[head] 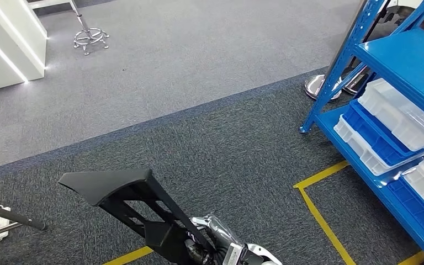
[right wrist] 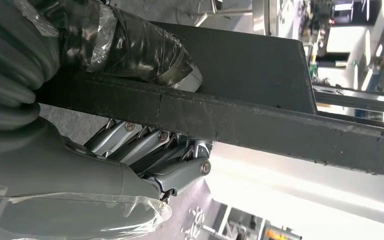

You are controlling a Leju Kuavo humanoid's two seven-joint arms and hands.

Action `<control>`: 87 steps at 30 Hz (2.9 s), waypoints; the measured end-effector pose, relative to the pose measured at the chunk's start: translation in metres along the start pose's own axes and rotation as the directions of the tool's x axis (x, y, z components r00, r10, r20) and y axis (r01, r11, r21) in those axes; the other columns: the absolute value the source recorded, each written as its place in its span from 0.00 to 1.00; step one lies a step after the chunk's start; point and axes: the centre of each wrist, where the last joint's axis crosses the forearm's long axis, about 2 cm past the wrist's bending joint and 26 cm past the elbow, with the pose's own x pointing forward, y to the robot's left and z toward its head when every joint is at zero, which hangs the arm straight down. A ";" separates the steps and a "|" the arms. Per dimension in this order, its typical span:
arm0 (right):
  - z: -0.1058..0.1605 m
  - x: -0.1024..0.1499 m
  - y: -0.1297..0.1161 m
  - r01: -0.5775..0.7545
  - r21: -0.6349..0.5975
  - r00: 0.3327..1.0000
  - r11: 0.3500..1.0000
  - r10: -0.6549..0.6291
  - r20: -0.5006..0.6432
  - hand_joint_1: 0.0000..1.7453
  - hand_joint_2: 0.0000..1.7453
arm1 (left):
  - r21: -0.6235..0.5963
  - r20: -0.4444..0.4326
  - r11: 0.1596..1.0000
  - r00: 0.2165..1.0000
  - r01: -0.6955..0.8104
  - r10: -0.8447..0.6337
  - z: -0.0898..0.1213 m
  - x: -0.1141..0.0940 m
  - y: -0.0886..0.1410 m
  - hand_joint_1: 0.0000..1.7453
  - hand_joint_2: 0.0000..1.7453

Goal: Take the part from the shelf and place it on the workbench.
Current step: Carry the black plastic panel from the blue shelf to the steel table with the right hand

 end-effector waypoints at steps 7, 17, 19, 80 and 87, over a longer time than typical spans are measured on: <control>0.000 0.001 0.001 -0.002 0.000 1.000 1.000 0.002 0.002 0.99 1.00 | -0.002 0.001 1.000 1.000 0.003 -0.003 0.000 0.000 0.000 0.00 1.00; -0.001 0.002 0.001 -0.005 0.003 1.000 1.000 0.005 0.004 0.99 1.00 | 0.000 -0.003 1.000 1.000 0.012 -0.012 0.000 -0.001 0.001 0.00 1.00; -0.002 0.002 0.001 -0.006 0.003 1.000 1.000 0.006 0.009 0.99 1.00 | 0.001 -0.003 1.000 1.000 0.011 -0.011 0.000 -0.001 0.002 0.00 1.00; -0.011 0.006 -0.008 0.010 0.054 0.999 0.998 -0.012 0.039 0.99 1.00 | 0.000 0.029 1.000 0.999 0.013 -0.013 0.000 0.002 0.000 0.00 1.00; -0.010 0.006 -0.008 0.017 0.061 0.999 0.998 -0.020 0.038 0.99 1.00 | -0.002 0.027 1.000 1.000 0.014 -0.014 0.000 0.001 -0.001 0.00 1.00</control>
